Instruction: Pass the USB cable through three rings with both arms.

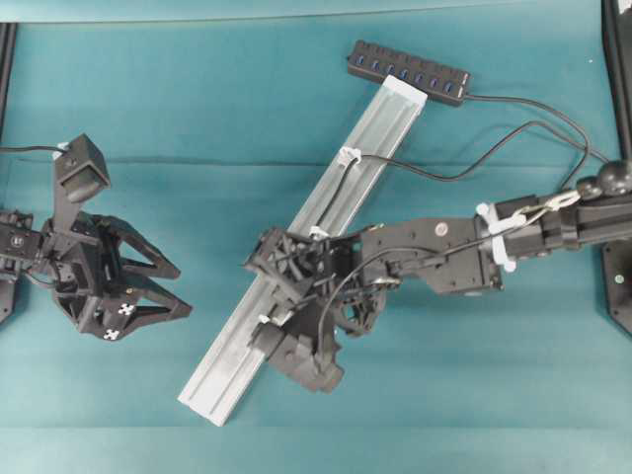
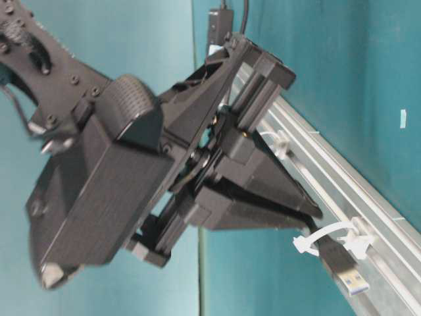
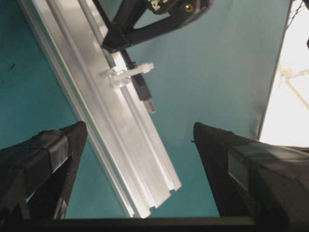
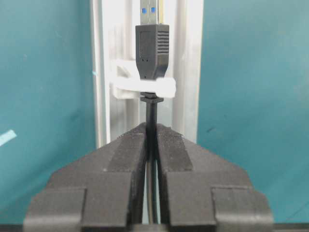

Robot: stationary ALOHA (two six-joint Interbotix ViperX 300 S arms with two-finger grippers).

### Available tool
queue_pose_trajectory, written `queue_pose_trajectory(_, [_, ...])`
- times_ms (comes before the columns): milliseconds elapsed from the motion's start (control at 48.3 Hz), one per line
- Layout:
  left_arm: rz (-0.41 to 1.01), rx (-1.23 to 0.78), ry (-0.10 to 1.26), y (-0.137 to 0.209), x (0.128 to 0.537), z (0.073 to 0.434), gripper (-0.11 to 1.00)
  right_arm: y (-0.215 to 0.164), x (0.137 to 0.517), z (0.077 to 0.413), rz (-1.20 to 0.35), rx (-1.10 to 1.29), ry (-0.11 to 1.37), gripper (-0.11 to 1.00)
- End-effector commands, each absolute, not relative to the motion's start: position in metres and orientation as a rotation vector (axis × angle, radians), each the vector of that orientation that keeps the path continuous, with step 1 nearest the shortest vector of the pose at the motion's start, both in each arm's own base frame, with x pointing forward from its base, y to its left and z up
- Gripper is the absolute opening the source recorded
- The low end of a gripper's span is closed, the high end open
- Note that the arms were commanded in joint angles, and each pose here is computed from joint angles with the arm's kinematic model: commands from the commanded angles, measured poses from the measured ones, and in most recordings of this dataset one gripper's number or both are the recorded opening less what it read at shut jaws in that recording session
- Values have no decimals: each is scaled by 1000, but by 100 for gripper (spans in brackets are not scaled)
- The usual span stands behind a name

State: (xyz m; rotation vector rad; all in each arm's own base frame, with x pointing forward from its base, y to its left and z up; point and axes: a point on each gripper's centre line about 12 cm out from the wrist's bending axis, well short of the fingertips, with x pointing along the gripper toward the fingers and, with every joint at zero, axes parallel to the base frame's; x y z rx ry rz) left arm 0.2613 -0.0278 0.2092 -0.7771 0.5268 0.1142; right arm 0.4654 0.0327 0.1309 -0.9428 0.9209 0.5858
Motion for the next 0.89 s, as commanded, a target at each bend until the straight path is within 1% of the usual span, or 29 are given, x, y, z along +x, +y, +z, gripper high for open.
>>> queue_pose_trajectory(0, [108,-776,524,-29,266,211,96,38,469,134,588,-941,905,6])
queue_pose_trajectory(186, [86,-818,522,-39,271,216,96,40,470,134,584,-911,905,6])
queue_pose_trajectory(373, [51,-844,564,-56,273,203,96,43,472,135,556,-831,909,6])
queue_pose_trajectory(559, [1,-857,483,-61,292,204,96,47,472,135,565,-830,915,6])
queue_pose_trajectory(724, [15,-856,512,-65,311,180,96,47,472,135,563,-825,916,6])
queue_pose_trajectory(869, [22,-851,528,-67,323,165,96,47,472,137,565,-823,920,6])
